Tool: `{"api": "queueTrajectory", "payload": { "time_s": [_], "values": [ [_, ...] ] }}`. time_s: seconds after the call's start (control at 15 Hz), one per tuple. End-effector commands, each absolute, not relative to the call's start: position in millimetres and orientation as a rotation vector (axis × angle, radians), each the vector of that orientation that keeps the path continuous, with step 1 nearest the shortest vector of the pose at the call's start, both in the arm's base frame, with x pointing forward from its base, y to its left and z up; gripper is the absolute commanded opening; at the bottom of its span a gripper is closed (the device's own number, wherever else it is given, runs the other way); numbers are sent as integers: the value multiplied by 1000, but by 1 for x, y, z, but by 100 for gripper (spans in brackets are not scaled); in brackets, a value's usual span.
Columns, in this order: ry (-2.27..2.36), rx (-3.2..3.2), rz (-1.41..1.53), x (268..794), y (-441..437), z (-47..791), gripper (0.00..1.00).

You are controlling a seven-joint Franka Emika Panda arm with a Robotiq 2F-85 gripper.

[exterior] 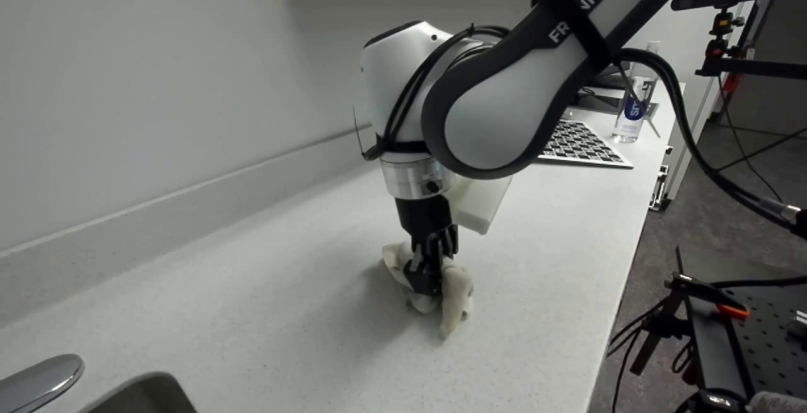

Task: Use the cloth to wipe the counter

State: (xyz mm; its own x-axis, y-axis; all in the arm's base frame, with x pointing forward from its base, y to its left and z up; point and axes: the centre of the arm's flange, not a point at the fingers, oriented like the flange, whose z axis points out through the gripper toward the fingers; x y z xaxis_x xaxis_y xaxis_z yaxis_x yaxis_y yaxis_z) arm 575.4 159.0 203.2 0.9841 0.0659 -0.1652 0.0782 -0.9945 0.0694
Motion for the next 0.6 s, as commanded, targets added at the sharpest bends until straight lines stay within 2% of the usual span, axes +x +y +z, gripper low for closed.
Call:
{"api": "queueTrajectory", "payload": {
  "time_s": [0.0, 0.27, 0.53],
  "values": [
    [161, 3110, -207, 596, 219, 201, 4],
    [212, 3147, -79, 605, 259, 211, 4],
    [191, 3073, 98, 610, 245, 217, 4]
  ]
}}
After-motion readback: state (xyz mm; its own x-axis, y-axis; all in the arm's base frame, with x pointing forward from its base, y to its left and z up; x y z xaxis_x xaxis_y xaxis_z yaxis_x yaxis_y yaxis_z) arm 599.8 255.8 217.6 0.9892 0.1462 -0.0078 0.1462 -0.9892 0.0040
